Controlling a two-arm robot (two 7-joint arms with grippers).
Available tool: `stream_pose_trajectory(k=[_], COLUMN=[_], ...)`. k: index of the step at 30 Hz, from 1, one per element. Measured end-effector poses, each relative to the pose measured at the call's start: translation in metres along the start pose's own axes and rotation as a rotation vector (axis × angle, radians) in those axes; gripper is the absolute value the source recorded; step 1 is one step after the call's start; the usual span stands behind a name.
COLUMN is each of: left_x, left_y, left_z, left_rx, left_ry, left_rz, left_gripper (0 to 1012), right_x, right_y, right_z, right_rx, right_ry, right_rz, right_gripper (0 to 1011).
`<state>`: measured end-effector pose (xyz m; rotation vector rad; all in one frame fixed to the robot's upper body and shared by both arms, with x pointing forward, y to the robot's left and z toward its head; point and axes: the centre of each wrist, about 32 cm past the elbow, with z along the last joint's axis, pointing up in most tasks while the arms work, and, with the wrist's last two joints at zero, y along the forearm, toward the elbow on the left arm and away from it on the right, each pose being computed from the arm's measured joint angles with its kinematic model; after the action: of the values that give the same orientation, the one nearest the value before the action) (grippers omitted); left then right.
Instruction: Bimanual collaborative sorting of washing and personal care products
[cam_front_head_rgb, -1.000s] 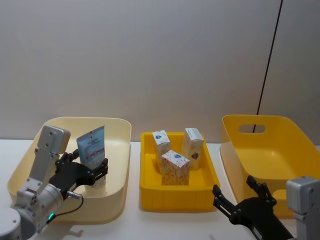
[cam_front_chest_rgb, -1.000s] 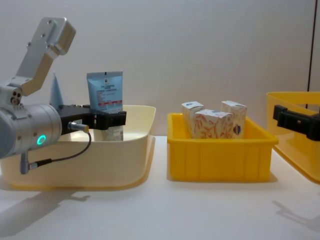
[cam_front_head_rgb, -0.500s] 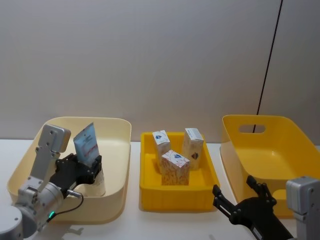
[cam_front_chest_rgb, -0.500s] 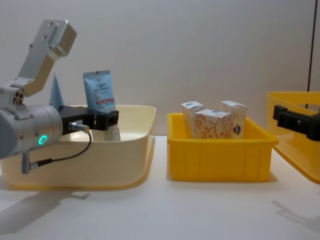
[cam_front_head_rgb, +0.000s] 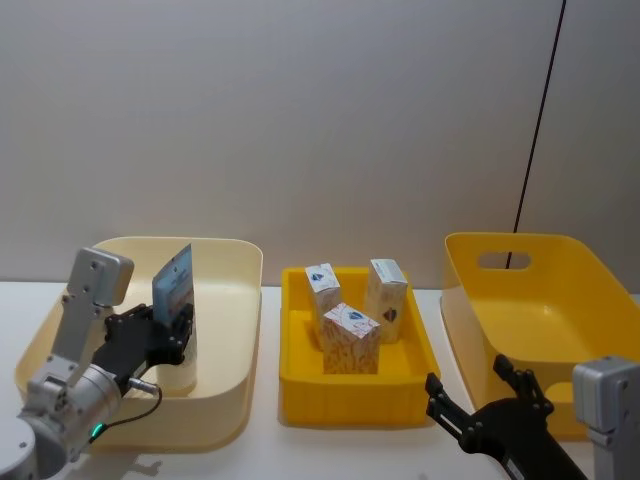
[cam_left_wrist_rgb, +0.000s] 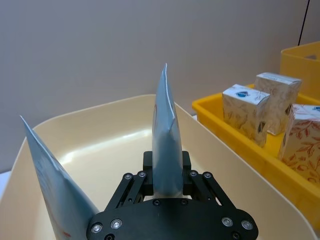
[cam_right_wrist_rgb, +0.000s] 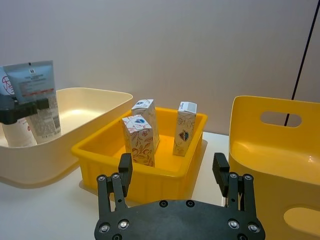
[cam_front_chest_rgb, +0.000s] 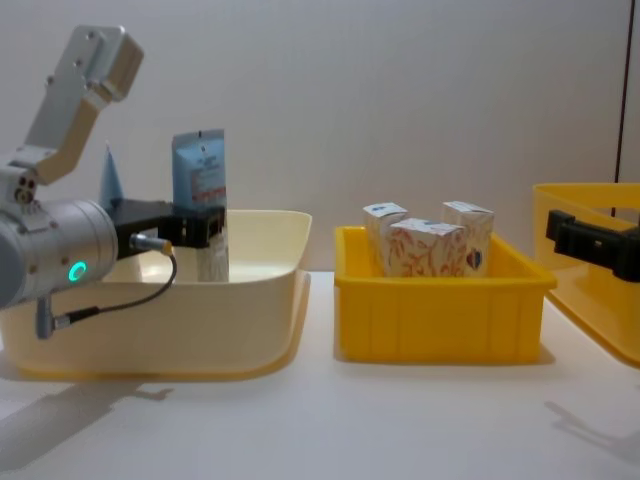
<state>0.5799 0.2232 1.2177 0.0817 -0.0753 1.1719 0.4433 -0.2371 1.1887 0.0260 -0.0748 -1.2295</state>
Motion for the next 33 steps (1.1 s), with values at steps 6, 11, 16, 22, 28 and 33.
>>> stream_pose_trajectory(k=[6,11,16,22,28,33], left_x=[0.0033,0.0073,0.0100,0.0111,0.0090,0.0043], left_y=[0.0063,0.0126,0.0173,0.0214,0.0221,0.0201], left_z=[0.0056,0.0155,0.0243,0.0355,0.0437,0.0492], left_rx=[-0.060,-0.131,-0.185,-0.245,-0.280,-0.296], left_ry=[-0.013,-0.022,-0.021,-0.013,0.005,0.025], left_rz=[-0.003,-0.025,-0.059,-0.124,-0.202,-0.277], left_gripper=[286,286,286,288,286,285], right_x=[0.000,0.000,0.000,0.000,0.000,0.000], right_y=[0.000,0.000,0.000,0.000,0.000,0.000], right_z=[0.000,0.000,0.000,0.000,0.000,0.000], right_rx=[0.000,0.000,0.000,0.000,0.000,0.000], right_ry=[0.000,0.000,0.000,0.000,0.000,0.000], right_rz=[0.000,0.000,0.000,0.000,0.000,0.000], right_gripper=[1001,1001,1001,1001,1001,1001])
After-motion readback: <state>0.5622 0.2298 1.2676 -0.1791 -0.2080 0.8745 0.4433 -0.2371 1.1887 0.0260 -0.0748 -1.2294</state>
